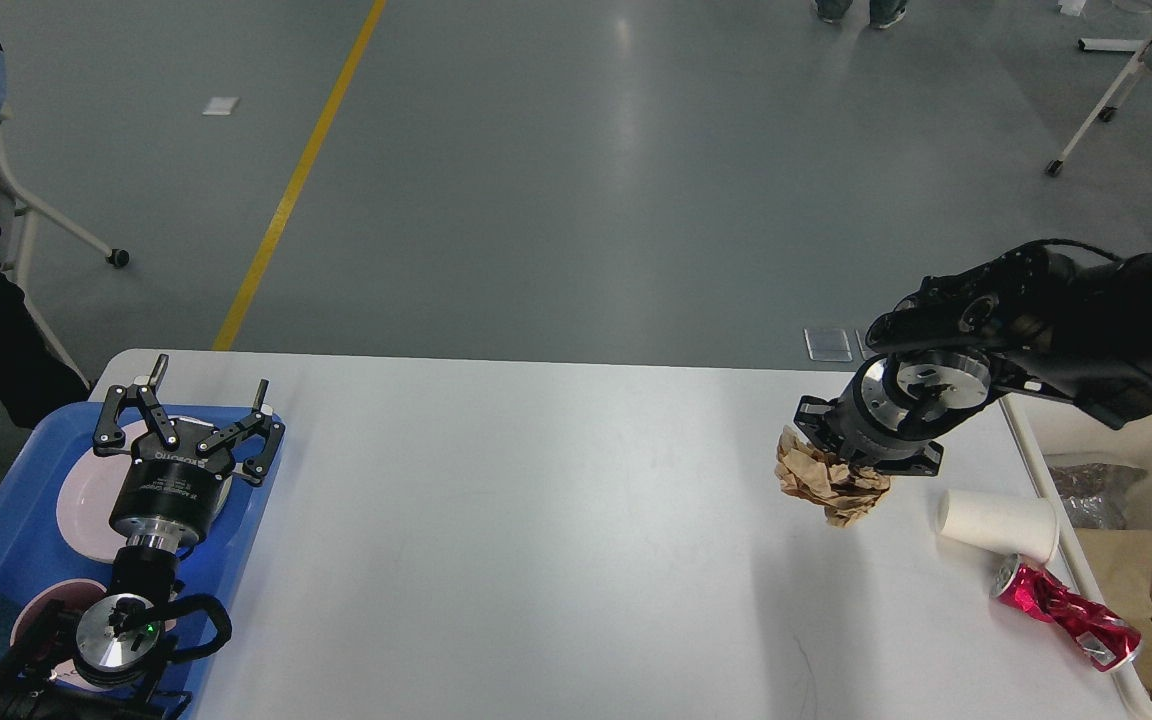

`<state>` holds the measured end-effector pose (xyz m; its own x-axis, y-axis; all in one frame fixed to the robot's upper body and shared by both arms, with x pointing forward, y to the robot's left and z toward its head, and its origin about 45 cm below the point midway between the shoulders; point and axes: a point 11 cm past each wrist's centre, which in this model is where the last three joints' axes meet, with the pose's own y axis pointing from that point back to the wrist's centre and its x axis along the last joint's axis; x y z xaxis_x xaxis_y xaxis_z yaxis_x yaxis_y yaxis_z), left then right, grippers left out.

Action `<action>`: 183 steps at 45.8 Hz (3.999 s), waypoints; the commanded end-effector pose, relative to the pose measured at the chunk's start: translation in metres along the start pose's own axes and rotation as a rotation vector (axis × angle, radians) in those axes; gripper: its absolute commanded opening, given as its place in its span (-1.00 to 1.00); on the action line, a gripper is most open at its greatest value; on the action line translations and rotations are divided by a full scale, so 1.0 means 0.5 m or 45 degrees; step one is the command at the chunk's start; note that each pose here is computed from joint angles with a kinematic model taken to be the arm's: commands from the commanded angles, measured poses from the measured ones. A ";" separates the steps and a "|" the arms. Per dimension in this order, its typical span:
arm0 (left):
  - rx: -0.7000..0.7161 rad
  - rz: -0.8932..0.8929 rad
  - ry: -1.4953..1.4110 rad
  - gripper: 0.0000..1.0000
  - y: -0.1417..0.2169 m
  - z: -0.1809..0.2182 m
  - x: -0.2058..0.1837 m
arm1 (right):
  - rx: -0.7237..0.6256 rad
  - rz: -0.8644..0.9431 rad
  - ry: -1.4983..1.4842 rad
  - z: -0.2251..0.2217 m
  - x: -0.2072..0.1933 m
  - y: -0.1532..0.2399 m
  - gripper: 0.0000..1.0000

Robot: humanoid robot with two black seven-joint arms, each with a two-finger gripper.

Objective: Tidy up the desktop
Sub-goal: 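Lift the crumpled paper and drop it into the white bin, then raise the right gripper out of the bin toward the red can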

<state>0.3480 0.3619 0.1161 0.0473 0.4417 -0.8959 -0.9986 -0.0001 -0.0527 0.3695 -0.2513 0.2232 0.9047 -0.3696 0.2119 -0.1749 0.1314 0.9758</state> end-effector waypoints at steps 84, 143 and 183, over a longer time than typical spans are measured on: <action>0.000 0.000 0.000 0.92 0.000 0.000 0.000 | -0.344 0.546 -0.607 0.693 -0.025 -0.362 -1.00; -0.001 0.000 0.001 0.93 0.000 0.000 0.000 | -0.054 0.363 -0.186 0.382 0.230 -0.131 1.00; 0.000 0.000 0.000 0.92 0.000 0.000 0.000 | 0.155 -0.209 0.430 0.059 -0.041 0.272 0.86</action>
<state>0.3480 0.3619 0.1161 0.0472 0.4414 -0.8960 -0.9986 -0.0002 -0.0527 0.3214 -0.2573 0.3563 0.9978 -0.0320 0.0580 -0.0571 0.0290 0.9979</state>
